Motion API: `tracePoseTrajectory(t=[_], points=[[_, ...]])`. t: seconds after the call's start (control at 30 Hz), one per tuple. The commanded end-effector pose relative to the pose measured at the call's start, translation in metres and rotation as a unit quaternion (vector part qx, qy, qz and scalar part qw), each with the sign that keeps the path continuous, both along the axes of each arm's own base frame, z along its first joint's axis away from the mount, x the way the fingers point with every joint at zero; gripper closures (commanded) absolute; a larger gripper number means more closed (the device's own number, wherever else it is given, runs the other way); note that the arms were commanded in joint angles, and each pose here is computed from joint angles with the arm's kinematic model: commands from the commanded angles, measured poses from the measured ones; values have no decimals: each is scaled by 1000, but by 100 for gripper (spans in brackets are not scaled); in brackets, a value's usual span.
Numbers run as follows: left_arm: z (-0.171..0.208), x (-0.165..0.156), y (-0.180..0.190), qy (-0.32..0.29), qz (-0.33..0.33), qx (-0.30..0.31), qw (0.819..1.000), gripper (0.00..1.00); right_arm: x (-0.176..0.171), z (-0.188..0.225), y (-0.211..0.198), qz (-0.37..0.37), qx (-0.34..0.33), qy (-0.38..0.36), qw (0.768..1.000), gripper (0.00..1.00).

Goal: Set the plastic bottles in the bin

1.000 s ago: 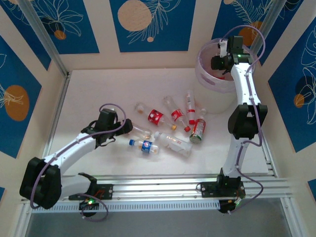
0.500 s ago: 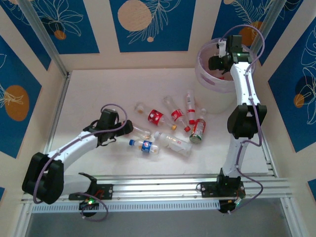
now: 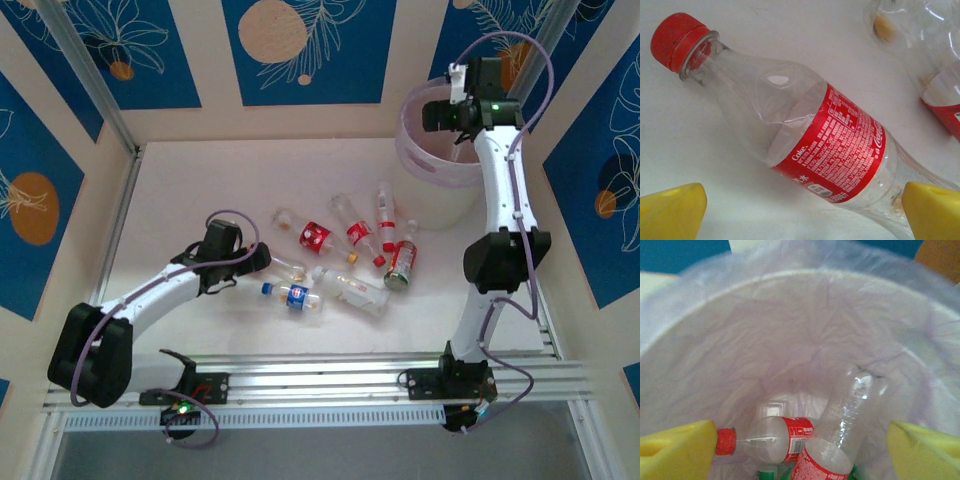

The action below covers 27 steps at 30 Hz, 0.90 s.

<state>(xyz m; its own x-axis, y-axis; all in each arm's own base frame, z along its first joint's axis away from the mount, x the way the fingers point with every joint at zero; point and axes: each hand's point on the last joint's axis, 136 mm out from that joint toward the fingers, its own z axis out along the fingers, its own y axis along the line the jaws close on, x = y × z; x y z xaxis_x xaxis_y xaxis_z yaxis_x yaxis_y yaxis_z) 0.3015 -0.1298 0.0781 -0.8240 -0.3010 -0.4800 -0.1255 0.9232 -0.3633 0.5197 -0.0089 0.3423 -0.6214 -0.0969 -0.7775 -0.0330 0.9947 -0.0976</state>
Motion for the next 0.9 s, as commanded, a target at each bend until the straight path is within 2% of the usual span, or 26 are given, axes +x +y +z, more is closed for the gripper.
tracePoseTrajectory(t=[0.0,0.17,0.3,0.57,0.67,0.87], points=[[13,11,3,-14,30,-16,999,0,-22,45,0,-9,9,-46,999,11],[35,19,19,-44,52,11,998,0,-49,77,11,7,47,-91,995,11],[48,17,40,-42,125,20,991,0,-77,86,26,29,89,-110,989,11],[29,18,40,-35,241,-115,963,0,-133,64,76,91,116,-88,985,9],[29,31,36,-49,249,-153,955,0,-144,60,86,119,123,-69,983,9],[13,48,27,-26,259,-197,945,0,-152,48,102,144,113,-46,982,9]])
